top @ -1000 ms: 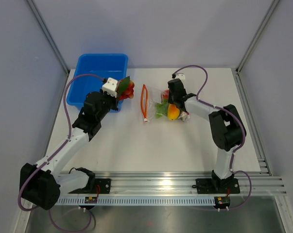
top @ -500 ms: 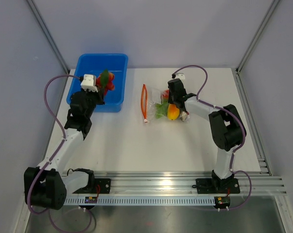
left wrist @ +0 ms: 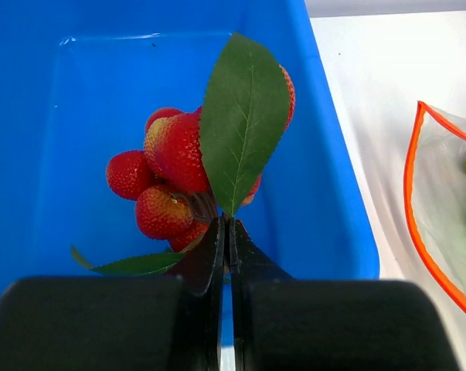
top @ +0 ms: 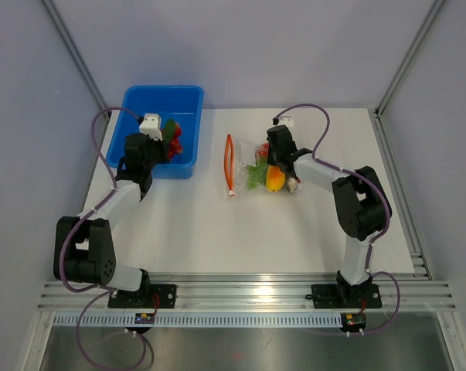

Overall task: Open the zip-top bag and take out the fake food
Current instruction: Place the fake fruit in the bin.

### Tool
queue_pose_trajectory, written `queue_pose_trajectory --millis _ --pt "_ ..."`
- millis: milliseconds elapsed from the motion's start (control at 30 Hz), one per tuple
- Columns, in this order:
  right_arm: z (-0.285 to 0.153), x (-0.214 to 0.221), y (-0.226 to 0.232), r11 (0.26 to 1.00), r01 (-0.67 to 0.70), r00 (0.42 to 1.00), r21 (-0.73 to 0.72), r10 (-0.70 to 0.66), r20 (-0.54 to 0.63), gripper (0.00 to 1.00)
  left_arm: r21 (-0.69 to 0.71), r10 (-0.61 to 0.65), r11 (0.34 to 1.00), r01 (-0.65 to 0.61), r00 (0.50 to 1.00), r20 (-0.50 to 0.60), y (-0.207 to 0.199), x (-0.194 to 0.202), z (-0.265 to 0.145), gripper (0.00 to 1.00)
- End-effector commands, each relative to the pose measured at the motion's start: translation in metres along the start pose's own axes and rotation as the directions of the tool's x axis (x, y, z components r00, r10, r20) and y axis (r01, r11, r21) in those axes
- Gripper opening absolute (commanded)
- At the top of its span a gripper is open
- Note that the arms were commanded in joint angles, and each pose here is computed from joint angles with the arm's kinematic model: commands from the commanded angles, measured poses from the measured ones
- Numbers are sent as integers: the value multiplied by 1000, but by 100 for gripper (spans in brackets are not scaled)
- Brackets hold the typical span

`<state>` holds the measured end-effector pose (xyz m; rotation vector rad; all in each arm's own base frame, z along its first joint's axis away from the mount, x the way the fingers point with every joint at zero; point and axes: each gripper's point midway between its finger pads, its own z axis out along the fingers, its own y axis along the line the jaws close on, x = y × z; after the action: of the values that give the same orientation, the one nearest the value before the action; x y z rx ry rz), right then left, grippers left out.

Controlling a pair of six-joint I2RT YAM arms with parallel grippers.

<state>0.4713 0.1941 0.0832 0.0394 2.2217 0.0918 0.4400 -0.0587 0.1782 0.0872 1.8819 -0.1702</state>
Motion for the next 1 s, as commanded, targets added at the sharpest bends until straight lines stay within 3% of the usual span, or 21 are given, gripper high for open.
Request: queue_pose_trajectory --millis 0,133,267,333,500,733,967 --pt "-11 -10 -3 1000 3 1000 -13 -3 16 0 -14 17 1000 -16 995 102 4 -43 8 0" --pt "-11 -11 -2 1000 1 1000 -15 0 18 0 -27 -5 1000 6 999 42 8 -33 16 9" --pt "-11 -10 -1 1000 4 1000 -20 -3 15 0 -62 -20 998 20 1000 2 15 -26 26 43" --pt "-11 -11 -1 1000 3 1000 -18 -2 19 0 -74 -23 997 22 1000 -6 19 -24 27 52" --pt "-13 -13 -1 1000 -1 1000 -25 2 29 0 -35 -20 999 21 999 48 14 -30 13 60" --pt "-16 -14 -4 1000 -4 999 -20 4 41 0 123 68 986 -109 952 298 -47 -62 -47 64" --pt "-23 -18 -10 1000 4 998 -3 -4 67 0 339 216 872 -352 900 378 -129 -43 -78 64"
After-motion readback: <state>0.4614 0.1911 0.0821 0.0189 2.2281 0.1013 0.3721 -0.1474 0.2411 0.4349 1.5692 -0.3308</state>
